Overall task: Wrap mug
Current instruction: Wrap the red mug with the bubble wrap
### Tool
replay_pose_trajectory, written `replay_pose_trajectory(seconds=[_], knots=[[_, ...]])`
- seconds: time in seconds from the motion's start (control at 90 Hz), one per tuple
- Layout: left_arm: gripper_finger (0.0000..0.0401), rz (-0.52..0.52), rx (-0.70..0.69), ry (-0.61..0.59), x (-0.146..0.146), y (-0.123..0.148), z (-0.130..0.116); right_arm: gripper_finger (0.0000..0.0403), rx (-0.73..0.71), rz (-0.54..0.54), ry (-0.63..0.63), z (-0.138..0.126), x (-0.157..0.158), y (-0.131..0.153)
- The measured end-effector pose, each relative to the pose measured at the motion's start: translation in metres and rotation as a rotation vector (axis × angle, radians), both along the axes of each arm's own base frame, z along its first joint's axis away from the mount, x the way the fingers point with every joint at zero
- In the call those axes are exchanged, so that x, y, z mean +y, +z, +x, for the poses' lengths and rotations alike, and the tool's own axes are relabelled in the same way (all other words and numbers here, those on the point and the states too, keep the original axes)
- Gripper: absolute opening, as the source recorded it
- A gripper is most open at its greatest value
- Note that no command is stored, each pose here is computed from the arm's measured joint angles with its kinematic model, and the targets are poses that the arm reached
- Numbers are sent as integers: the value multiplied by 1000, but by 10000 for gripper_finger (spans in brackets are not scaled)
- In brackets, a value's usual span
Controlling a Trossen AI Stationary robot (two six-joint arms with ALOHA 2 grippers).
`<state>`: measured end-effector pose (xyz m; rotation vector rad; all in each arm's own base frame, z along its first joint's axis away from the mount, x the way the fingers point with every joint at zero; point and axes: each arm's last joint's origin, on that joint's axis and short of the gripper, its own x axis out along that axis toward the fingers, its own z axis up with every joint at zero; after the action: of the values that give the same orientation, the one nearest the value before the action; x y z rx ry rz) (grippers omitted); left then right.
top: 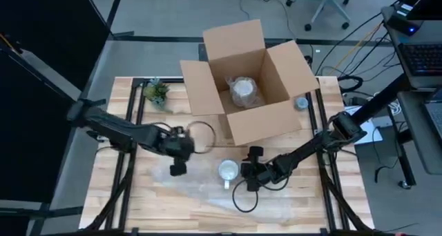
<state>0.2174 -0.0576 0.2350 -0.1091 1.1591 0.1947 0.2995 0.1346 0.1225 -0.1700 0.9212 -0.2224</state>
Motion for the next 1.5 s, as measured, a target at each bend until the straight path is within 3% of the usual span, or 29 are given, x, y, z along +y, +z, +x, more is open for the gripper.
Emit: replay_pose_trajectory(seconds=[0.133, 0.333, 0.667, 0.822, 0.922, 1.189, 1.333, 1.5], knots=[[143, -60, -42, 131, 8, -46, -20, 242, 1, -1, -1, 0, 0, 0], [143, -85, -94, 164, 11, -93, -26, 242, -3, 3, -14, 2, -3, 0], [138, -52, -138, 147, 11, -120, -10, 242, -7, 5, -29, 3, -6, 0], [66, -8, -122, 137, 12, -126, -8, 242, -6, 4, -31, 3, -6, 0], [12, -21, -138, 131, 10, -116, -7, 242, -5, 3, -32, 3, -6, 0], [8, -124, -250, 44, -14, -51, -5, 242, 7, -2, -31, 2, -7, 0], [1, -245, -372, -42, -39, -12, -5, 242, 18, -6, -27, 1, -7, -1], [0, -431, -389, -118, -79, 17, -16, 242, 48, -23, -27, -1, -8, -2]])
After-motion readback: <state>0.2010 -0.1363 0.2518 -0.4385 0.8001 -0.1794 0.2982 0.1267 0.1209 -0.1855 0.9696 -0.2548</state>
